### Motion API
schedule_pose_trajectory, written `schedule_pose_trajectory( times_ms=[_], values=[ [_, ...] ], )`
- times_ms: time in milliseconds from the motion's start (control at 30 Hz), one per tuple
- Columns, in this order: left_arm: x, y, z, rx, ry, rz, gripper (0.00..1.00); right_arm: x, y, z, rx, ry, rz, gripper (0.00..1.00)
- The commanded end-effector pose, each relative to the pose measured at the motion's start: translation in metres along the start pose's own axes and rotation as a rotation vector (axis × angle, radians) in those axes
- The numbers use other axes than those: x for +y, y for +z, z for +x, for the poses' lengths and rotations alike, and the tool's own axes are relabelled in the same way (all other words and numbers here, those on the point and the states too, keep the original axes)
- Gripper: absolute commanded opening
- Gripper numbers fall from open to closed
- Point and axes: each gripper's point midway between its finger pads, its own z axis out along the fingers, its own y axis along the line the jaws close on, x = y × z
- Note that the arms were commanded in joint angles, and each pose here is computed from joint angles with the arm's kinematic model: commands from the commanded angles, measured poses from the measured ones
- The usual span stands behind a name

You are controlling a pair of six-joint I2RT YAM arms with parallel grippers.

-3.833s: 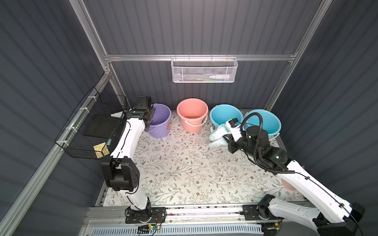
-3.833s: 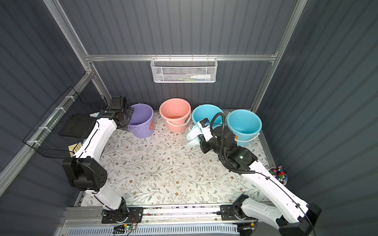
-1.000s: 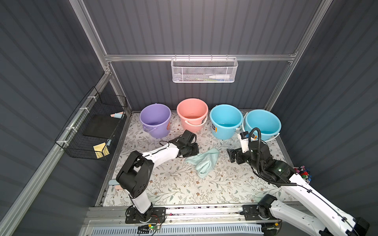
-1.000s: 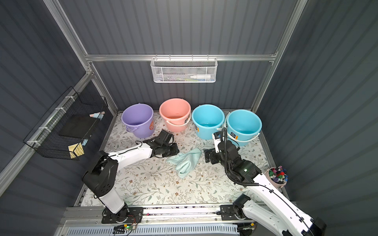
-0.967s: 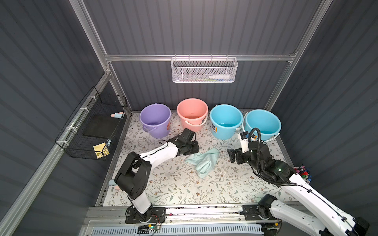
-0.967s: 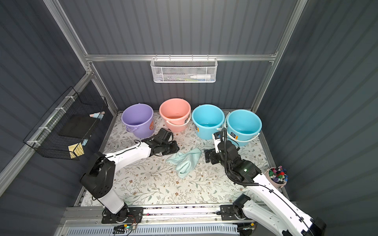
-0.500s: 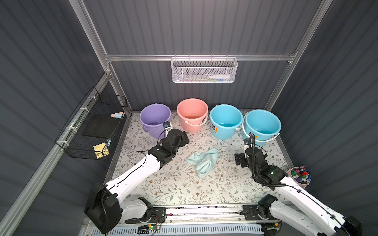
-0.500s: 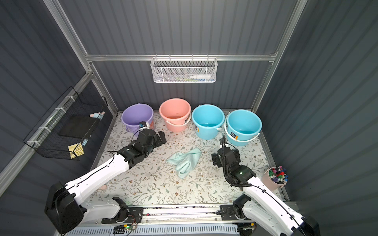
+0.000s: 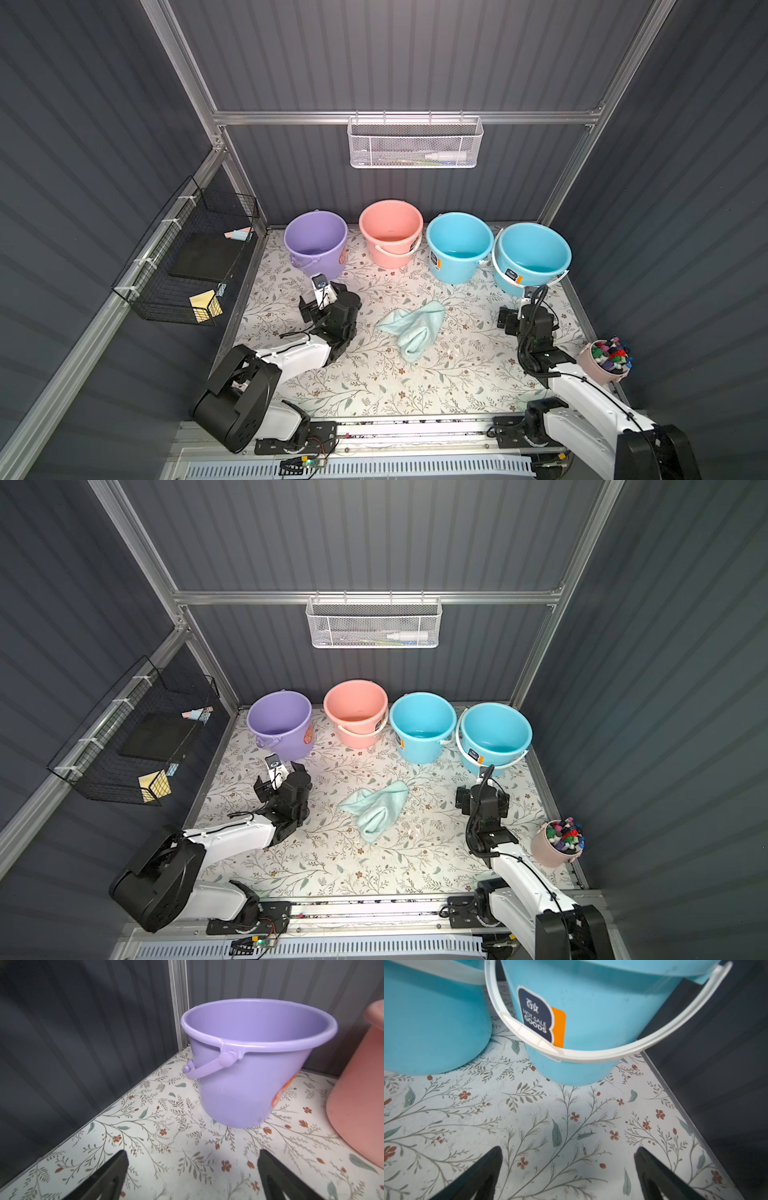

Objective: Wipe the inside of the bucket with a cloth
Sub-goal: Reset both arms

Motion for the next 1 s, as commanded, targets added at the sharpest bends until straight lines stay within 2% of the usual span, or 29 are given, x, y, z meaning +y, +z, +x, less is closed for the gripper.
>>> schedule_pose_trajectory(
  times_ms=[0, 133, 300, 400, 467, 667, 700, 733, 800, 867, 967],
  values=[
    [0.002, 0.012, -0.037, -0.131, -0.120, 0.040, 0.99, 0.003, 0.005, -0.031, -0.129, 0.078, -0.080, 0.99],
    [-0.004, 0.027, -0.049, -0.205, -0.128, 0.125, 0.99, 0.000, 0.015, -0.036, -0.152, 0.154, -0.130, 0.99],
    [-0.026, 0.040, -0.054, -0.251, -0.055, 0.232, 1.00, 0.009, 0.031, -0.045, -0.153, 0.132, -0.183, 0.99],
    [-0.027, 0.047, -0.052, -0.293, -0.039, 0.263, 1.00, 0.018, 0.044, -0.045, -0.124, 0.126, -0.230, 0.99],
    [-0.028, 0.058, -0.049, -0.242, -0.050, 0.299, 1.00, 0.024, 0.051, -0.043, -0.097, 0.135, -0.264, 0.99],
    [-0.020, 0.062, -0.043, -0.287, -0.077, 0.415, 1.00, 0.037, 0.065, -0.030, -0.090, 0.123, -0.317, 0.99],
    [-0.021, 0.061, -0.045, -0.296, -0.077, 0.421, 1.00, 0.037, 0.068, -0.026, -0.084, 0.124, -0.318, 0.99],
    [-0.025, 0.064, -0.040, -0.253, -0.061, 0.435, 0.99, 0.039, 0.070, -0.027, -0.102, 0.118, -0.325, 0.99],
    [-0.024, 0.067, -0.043, -0.269, -0.066, 0.439, 1.00, 0.043, 0.071, -0.028, -0.109, 0.095, -0.345, 0.99],
    [-0.014, 0.075, -0.041, -0.242, -0.099, 0.368, 0.99, 0.048, 0.073, -0.026, -0.061, 0.083, -0.370, 0.99],
    [-0.010, 0.076, -0.040, -0.236, -0.116, 0.343, 1.00, 0.040, 0.082, -0.026, -0.028, 0.117, -0.311, 0.99]
  ],
)
